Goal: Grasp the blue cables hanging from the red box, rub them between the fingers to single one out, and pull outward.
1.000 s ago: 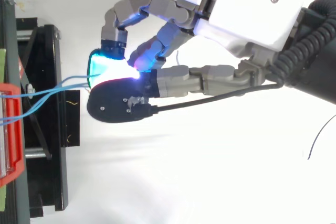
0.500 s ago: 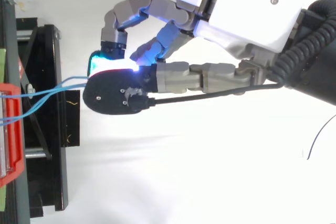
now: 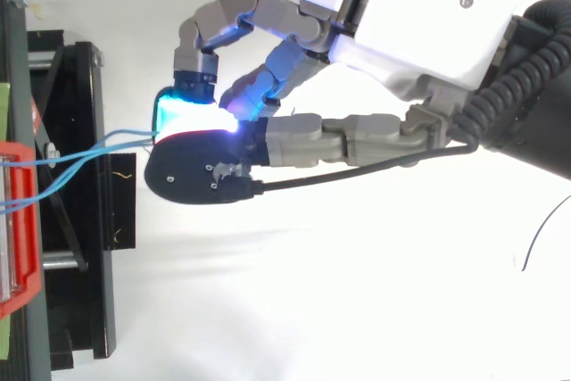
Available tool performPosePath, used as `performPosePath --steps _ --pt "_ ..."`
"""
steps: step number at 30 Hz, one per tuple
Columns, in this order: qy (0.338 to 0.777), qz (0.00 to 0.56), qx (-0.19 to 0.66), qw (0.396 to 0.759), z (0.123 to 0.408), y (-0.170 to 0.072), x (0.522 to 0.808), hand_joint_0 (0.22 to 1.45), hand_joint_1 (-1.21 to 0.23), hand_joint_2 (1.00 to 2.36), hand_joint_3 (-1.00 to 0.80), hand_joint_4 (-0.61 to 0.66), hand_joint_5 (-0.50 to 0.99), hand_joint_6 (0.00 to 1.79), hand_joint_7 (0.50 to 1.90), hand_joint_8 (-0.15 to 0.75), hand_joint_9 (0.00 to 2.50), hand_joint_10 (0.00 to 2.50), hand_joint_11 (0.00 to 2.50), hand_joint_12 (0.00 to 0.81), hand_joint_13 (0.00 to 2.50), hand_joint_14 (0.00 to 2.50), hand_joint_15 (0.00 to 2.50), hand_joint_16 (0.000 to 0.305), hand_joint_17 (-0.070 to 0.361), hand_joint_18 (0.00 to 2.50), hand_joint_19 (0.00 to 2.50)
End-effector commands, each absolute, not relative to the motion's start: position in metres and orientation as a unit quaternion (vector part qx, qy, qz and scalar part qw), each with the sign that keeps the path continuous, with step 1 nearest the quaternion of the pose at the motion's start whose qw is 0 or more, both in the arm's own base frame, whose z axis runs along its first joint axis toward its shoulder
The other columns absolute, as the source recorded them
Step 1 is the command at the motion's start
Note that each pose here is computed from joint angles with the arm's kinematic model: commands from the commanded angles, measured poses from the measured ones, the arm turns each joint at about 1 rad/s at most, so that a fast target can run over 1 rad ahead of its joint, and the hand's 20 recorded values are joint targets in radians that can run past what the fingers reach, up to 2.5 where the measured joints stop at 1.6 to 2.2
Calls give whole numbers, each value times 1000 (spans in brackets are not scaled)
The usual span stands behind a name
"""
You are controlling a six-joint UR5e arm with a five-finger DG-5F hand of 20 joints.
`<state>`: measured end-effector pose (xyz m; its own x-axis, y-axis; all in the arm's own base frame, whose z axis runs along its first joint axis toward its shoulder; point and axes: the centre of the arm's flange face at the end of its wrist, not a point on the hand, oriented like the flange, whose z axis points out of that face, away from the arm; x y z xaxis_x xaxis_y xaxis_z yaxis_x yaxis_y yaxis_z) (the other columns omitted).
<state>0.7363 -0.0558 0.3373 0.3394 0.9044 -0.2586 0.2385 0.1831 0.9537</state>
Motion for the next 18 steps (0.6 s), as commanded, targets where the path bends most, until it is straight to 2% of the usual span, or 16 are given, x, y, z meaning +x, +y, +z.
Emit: performPosePath --steps 1,18 --pt "499 285 572 585 337 -56 736 601 -786 1018 -76 202 -130 897 1067 376 1024 13 564 450 853 16 453 52 118 737 399" --pt "499 285 578 579 336 -55 735 617 -818 1016 -126 163 -149 907 1034 354 950 13 569 438 778 15 459 52 117 685 417"
